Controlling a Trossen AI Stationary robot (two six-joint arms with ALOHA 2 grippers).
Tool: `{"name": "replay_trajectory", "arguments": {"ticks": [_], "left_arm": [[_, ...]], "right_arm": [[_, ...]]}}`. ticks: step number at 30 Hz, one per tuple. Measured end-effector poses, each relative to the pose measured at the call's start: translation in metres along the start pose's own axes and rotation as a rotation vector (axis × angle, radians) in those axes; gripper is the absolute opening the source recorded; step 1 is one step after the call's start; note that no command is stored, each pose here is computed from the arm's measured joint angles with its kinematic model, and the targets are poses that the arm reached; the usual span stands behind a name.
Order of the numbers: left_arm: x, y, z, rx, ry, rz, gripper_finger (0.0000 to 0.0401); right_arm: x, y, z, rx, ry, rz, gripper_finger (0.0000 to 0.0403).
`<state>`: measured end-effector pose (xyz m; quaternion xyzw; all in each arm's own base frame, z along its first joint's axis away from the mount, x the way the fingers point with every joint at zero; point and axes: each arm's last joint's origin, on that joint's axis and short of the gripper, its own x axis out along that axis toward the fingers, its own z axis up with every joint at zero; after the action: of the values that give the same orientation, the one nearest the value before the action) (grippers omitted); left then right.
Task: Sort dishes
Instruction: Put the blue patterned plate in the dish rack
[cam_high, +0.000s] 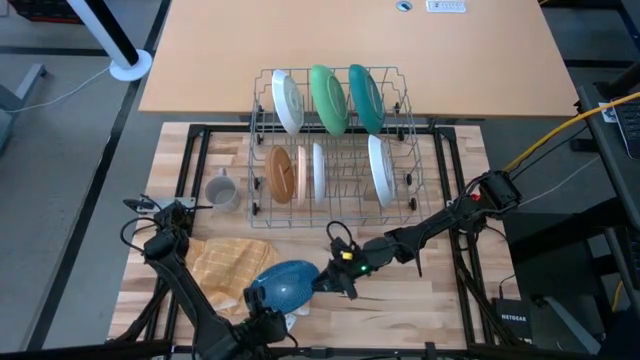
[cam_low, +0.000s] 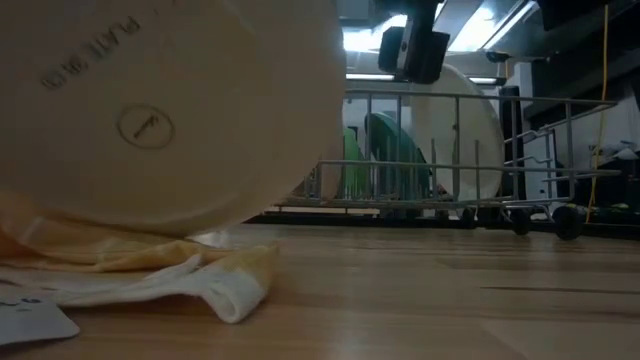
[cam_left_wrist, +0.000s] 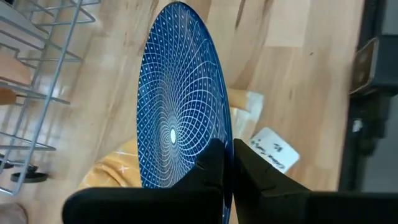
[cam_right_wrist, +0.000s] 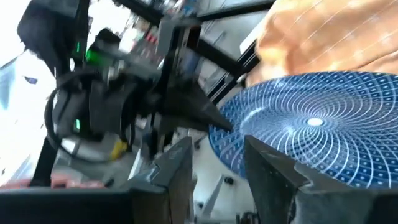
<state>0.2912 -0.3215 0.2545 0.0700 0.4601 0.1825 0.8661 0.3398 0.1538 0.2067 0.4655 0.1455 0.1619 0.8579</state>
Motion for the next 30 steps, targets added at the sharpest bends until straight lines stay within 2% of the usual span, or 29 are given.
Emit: {"name": "replay_trajectory", "arguments": {"ticks": [6,15,18,21,25,30], "left_arm": [[-0.013,0.002,0.010,-0.077,0.006,-0.057,0.0001],[-0.026,0.005,0.020,-0.193,0.029,-0.128,0.0001],[-0.029,0.007,0.025,-0.233,0.024,-0.142,0.0001],[-0.030,0.010,0.031,-0.261,0.020,-0.150,0.0001],[-0.028,0.013,0.035,-0.275,0.020,-0.145,0.0001],[-0.023,0.017,0.041,-0.284,0.021,-0.136,0.0001]], "right_arm": [[0.000,0.002,-0.003,-0.175,0.096,0.073,0.0147],[0.001,0.015,0.004,-0.562,0.064,0.109,0.0147],[0.006,0.021,0.008,-0.691,0.110,0.072,0.0147],[0.011,0.023,0.010,-0.792,0.226,-0.005,0.0147],[0.013,0.028,0.013,-0.845,0.349,-0.081,0.0147],[0.014,0.031,0.015,-0.902,0.405,-0.103,0.0147]]}}
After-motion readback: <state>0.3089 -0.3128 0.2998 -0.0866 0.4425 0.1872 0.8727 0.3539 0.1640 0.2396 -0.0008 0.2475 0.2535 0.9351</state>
